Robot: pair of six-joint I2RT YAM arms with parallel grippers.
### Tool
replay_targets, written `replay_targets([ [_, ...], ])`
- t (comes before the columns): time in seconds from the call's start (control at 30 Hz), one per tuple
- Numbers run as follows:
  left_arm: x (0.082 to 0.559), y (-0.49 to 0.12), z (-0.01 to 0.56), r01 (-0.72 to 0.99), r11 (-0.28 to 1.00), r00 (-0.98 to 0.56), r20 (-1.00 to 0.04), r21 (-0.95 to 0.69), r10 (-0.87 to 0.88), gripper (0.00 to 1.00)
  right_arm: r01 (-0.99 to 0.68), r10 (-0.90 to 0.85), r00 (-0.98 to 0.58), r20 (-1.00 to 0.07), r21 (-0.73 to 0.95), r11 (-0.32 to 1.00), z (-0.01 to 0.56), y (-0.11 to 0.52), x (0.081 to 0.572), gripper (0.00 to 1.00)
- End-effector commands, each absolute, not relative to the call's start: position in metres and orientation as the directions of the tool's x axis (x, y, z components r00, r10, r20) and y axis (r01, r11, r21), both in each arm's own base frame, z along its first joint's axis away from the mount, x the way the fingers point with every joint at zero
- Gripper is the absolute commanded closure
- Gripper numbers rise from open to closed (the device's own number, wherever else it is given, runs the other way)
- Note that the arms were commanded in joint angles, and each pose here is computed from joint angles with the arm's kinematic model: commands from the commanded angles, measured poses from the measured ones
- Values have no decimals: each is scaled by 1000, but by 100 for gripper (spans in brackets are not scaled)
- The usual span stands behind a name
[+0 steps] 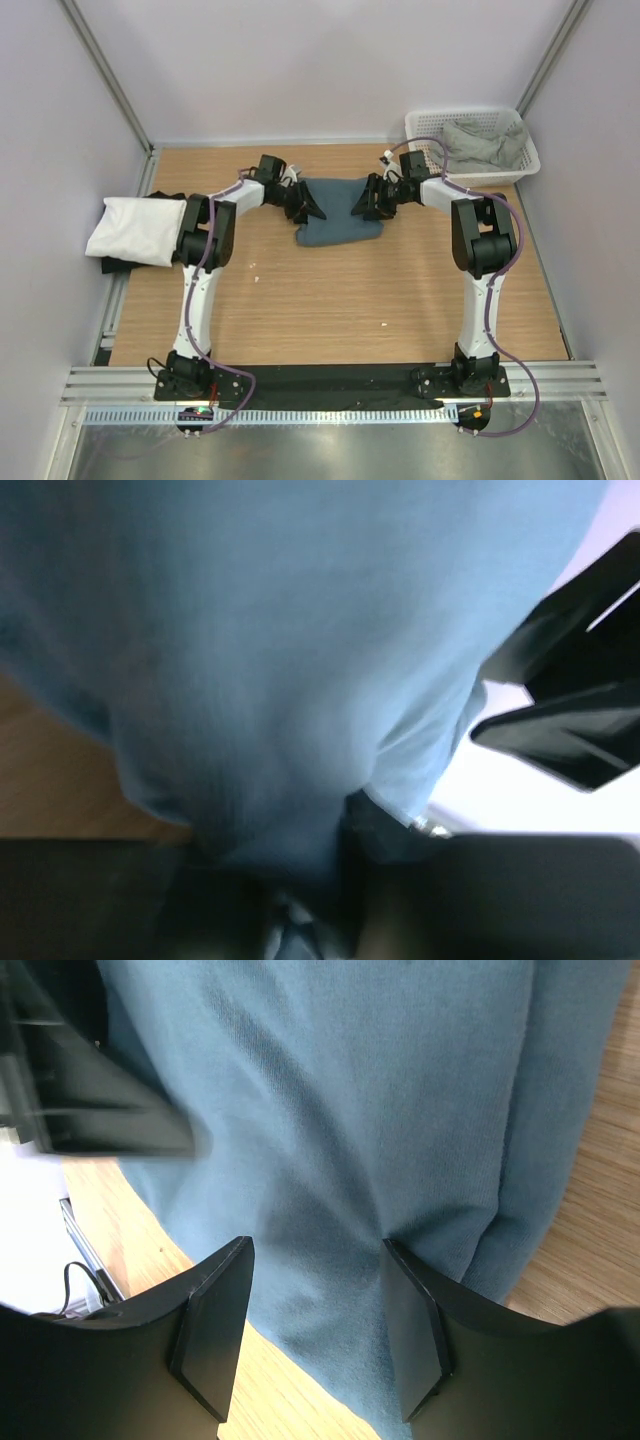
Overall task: Fold and stack the t-shirts
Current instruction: Neatly place the folded tshirt to the corner
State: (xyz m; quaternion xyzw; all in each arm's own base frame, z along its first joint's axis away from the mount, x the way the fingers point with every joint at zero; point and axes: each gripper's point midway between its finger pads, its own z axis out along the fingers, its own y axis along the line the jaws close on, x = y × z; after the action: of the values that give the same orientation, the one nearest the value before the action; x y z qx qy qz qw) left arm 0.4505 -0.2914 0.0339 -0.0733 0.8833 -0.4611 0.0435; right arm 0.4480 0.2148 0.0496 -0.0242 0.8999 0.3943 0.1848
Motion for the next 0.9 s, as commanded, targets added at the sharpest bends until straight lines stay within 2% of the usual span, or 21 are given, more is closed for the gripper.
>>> replay_targets([
  [0.0,452,-292,-2,-93,618,-983,-25,-780,-180,83,-186,100,-930,-354,686,703,45,212,446,40],
  [0.03,451,-292,1,-88,622,-984,-29,-778,-176,93,-191,98,-928,-360,685,703,47,212,447,41],
  [0.07,452,-291,11,-68,621,-984,-50,-781,-170,100,-196,97,-925,-366,682,704,49,212,447,40],
  [0.17,450,-284,30,-3,629,-987,-100,-777,-129,100,-225,91,-912,-399,674,703,65,211,448,41],
  [0.2,453,-283,53,53,626,-982,-154,-778,-108,100,-244,77,-907,-413,667,704,70,210,448,41],
  [0.23,444,-274,58,58,662,-986,-146,-747,-79,100,-268,69,-897,-437,661,701,80,210,449,41],
  [0.3,446,-260,94,216,691,-958,-288,-690,11,100,-343,44,-854,-518,626,701,113,206,452,41],
  [0.33,438,-245,98,209,726,-962,-273,-655,30,100,-370,34,-835,-550,605,705,124,203,454,41],
  [0.37,441,-238,113,300,731,-934,-344,-613,95,100,-392,38,-800,-598,571,721,145,196,460,41],
  [0.4,438,-230,122,327,740,-926,-356,-587,127,100,-407,32,-781,-624,547,732,154,192,462,41],
  [0.43,421,-215,123,313,773,-939,-302,-552,165,100,-418,21,-765,-644,521,744,160,186,463,40],
  [0.47,420,-210,133,400,761,-905,-349,-510,242,100,-429,23,-740,-673,497,754,174,179,463,40],
  [0.5,403,-201,135,388,771,-918,-288,-504,274,100,-423,20,-735,-678,481,768,175,174,463,40],
  [0.6,391,-178,138,419,788,-907,-256,-451,335,100,-438,-6,-707,-708,430,789,181,163,457,39],
  [0.87,391,-105,187,410,881,-879,-360,-236,312,100,-454,-23,-687,-726,405,794,191,156,442,39],
])
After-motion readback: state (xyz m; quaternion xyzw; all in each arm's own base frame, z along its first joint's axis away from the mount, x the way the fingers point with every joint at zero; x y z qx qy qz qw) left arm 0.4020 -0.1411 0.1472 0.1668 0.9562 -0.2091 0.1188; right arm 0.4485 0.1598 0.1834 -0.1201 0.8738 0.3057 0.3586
